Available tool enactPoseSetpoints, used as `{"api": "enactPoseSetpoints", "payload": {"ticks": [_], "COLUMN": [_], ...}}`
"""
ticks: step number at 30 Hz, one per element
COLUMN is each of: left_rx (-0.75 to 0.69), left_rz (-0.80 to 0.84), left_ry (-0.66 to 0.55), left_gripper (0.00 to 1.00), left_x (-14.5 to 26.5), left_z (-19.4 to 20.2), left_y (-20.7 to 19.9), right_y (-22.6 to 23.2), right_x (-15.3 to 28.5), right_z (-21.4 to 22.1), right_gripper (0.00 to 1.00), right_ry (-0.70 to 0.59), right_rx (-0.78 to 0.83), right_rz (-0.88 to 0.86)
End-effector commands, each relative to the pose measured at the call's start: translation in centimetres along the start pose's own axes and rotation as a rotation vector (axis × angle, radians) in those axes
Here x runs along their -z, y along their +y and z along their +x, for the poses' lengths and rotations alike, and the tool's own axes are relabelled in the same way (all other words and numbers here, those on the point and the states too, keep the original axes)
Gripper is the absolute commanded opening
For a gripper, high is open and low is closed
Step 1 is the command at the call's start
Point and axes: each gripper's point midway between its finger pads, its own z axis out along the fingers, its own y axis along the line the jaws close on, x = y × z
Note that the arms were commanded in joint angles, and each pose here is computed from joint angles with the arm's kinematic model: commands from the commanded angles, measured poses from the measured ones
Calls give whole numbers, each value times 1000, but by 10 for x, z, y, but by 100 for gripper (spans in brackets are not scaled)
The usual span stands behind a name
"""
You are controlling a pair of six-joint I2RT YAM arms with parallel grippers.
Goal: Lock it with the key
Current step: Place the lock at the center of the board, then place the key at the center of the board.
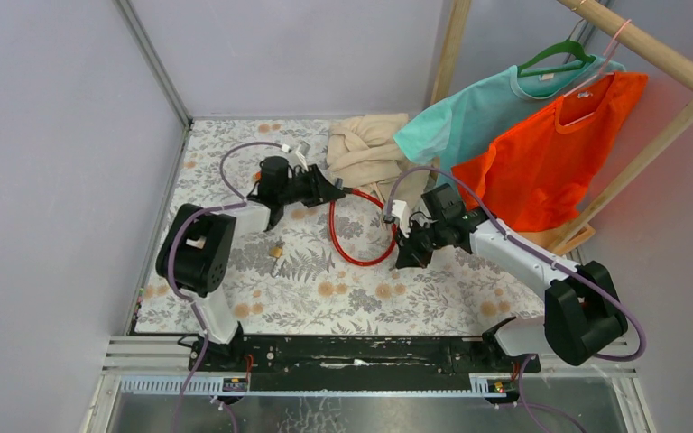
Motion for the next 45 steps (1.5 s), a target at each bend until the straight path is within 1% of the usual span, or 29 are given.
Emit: {"api": "enactPoseSetpoints", "payload": {"ticks": [1,4,8,11,14,17,19,23,24,28,33,35,37,40,42,45], "left_rx": [35,70,89,95,79,32,-12,-128,-155,-311,-531,-579,-595,-604,-608,-591], "left_rz": [58,7,-28,-49,-65,-84,-103,-155,-161,-209,-288,-334,-379,-439,-479,-527], "left_ry": [-60,-41,-3,34,63,79,79,61,60,66,20,-1,-32,-70,-82,-69], "left_gripper": [4,8,17,26,37,50,61,94,99,100,100,100,100,100,100,100], "left_x": [-22,-32,-47,-57,-63,-62,-57,-36,-30,-3,38,54,70,91,103,115], "left_z": [-11,4,14,21,23,18,11,-9,-13,-26,-45,-53,-63,-76,-83,-86], "left_y": [-23,-5,16,28,36,40,41,43,43,37,24,22,23,29,35,49], "right_y": [7,8,6,6,5,5,6,5,5,10,15,18,19,16,15,16], "right_x": [2,4,3,2,2,2,0,-11,-15,-31,-51,-57,-61,-64,-64,-61], "right_z": [-13,-12,-10,-9,-8,-8,-6,4,6,12,22,24,26,27,26,23], "right_gripper": [0,0,0,0,0,0,0,0,0,0,1,3,5,12,21,33], "right_ry": [-62,-69,-63,-58,-56,-60,-61,-22,-12,42,120,150,169,185,189,189], "right_rx": [22,36,36,34,39,43,42,25,24,37,30,26,18,11,5,7], "right_rz": [-15,-6,1,-1,4,5,-1,-9,-15,-35,-66,-81,-91,-81,-80,-81]}}
